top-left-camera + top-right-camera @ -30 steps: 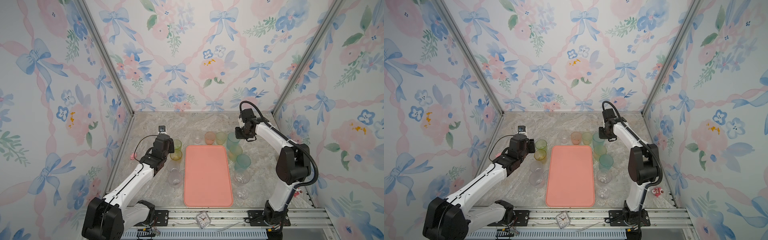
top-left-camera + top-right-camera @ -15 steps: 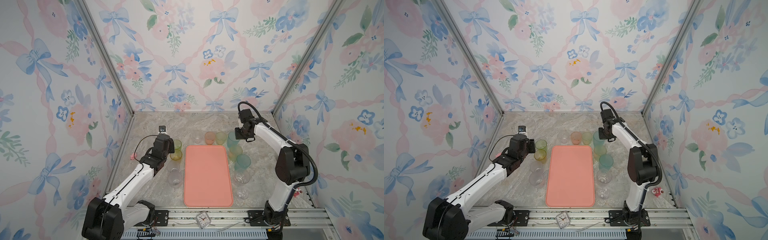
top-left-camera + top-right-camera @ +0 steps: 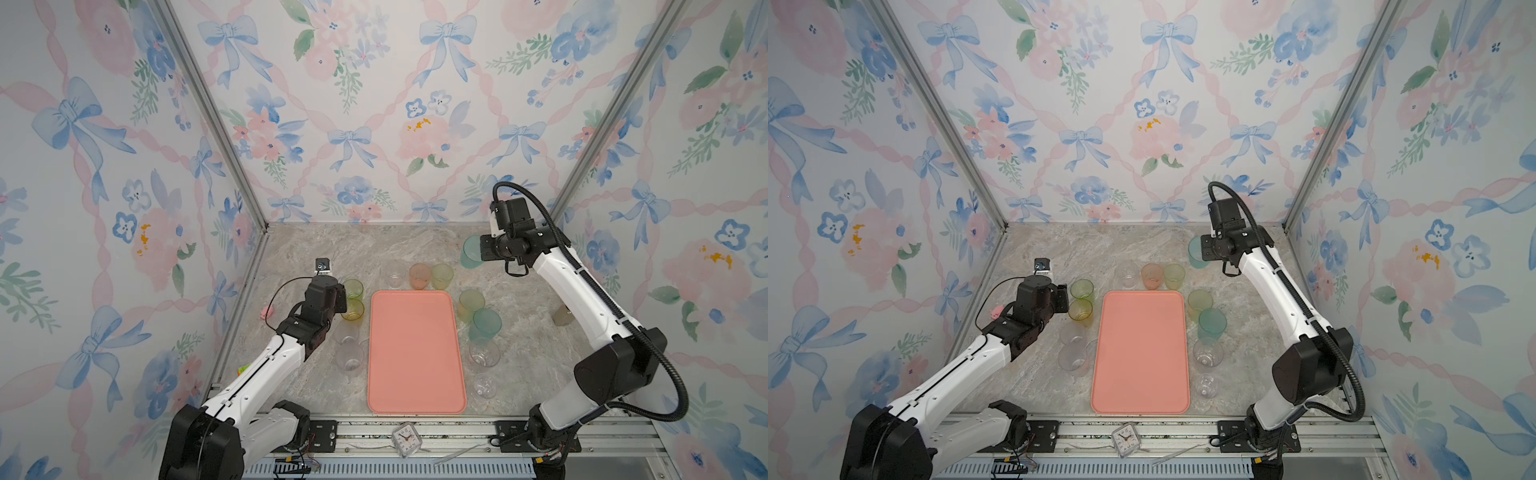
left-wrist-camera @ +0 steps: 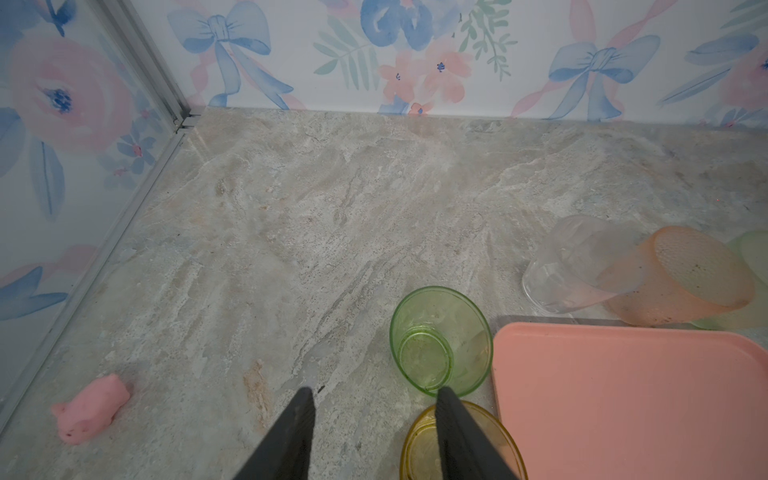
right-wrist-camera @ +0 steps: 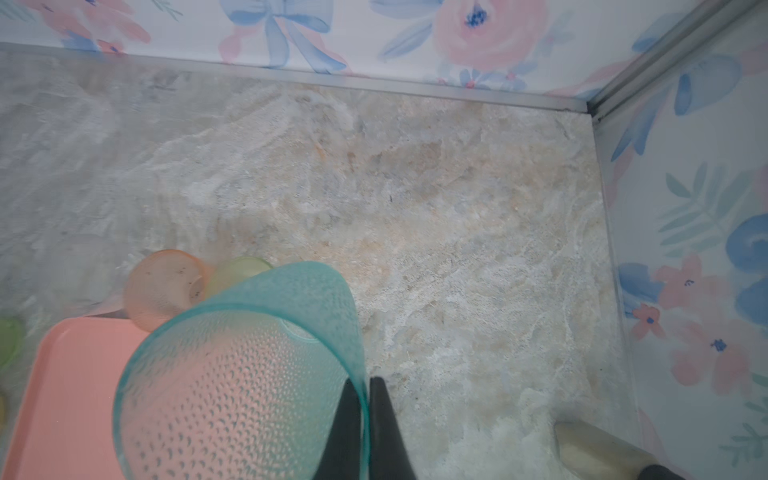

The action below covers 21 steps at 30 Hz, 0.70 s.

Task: Place the glasses into the tray
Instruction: 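Close the right gripper on the teal cup's rim and lift it, then carry the teal cup with the right gripper over the tray's far end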

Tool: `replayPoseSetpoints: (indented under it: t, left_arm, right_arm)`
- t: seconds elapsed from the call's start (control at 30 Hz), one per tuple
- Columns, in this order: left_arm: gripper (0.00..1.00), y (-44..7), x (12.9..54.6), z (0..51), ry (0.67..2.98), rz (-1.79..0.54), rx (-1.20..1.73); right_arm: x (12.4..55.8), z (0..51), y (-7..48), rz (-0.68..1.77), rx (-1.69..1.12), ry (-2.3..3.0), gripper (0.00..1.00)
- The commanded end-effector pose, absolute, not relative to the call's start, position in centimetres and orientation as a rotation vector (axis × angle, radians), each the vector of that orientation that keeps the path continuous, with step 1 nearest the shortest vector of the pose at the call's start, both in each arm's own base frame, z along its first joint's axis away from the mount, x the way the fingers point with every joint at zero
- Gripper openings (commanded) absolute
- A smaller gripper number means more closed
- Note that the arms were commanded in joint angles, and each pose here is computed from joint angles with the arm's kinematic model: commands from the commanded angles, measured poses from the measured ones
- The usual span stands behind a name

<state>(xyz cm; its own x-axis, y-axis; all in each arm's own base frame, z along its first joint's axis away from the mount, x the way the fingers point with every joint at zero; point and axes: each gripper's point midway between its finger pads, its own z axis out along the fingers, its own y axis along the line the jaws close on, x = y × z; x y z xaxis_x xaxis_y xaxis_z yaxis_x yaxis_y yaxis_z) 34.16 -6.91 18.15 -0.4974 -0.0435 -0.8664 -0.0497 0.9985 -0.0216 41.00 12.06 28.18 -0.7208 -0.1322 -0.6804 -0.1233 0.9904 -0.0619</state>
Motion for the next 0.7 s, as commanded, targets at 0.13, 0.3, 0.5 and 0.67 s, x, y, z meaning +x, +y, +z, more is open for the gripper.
replayPoseSetpoints:
  t: [0.13,0.3,0.5,0.67]
  left_arm:
    - [0.5,-7.0,34.1,18.2,2.087,-0.024,-0.068]
    - [0.5,-7.2,34.1,18.5,2.077,-0.043,-0.072]
    - [0.51,-7.1,33.9,18.9,2.064,-0.051,-0.071]
    - [0.51,-7.1,33.8,18.9,2.063,-0.047,-0.065]
  right_arm:
    - [35.6,28.8,22.0,0.122,-0.552,2.415,0.0]
    - [34.2,25.8,27.6,0.158,-0.727,2.453,0.0]
    - [34.3,21.8,31.9,0.168,-0.844,2.505,0.0]
    - [34.9,19.5,34.5,0.145,-0.925,2.537,0.0]
